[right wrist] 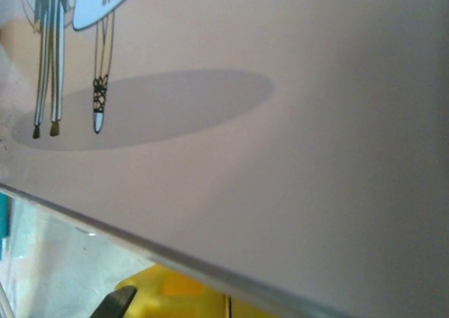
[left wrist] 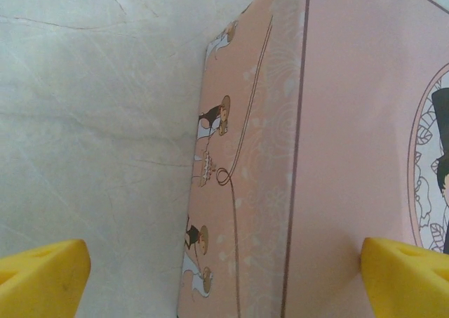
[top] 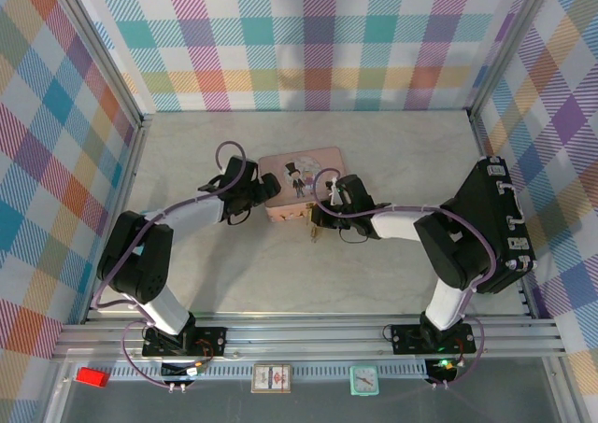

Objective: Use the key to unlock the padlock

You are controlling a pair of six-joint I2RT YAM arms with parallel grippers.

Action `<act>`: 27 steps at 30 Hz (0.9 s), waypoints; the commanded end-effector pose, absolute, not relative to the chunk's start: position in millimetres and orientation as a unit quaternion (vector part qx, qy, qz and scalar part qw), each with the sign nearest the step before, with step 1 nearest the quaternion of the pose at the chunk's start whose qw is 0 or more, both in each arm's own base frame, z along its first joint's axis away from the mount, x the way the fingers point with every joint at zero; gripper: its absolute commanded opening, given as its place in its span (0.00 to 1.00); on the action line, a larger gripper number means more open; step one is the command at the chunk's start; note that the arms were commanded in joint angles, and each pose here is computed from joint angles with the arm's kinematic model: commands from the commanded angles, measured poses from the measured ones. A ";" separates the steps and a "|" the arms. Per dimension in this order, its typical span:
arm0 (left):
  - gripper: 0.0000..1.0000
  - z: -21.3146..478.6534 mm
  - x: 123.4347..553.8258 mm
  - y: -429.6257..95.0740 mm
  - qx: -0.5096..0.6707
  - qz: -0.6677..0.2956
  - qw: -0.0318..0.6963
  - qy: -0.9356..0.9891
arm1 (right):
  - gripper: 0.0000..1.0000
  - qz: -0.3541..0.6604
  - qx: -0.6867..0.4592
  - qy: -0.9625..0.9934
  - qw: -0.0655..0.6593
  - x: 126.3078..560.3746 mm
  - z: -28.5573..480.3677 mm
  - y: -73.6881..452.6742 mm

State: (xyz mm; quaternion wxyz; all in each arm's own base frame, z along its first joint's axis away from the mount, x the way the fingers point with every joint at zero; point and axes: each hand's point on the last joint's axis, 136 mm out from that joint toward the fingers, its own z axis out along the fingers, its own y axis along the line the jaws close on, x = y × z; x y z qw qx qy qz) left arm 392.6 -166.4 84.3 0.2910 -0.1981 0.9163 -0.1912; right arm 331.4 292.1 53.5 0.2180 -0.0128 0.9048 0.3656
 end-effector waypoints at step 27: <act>0.97 32.8 334.7 -175.7 -0.254 -0.159 0.256 0.919 | 0.00 0.437 0.192 0.834 0.277 369.6 63.1 275.1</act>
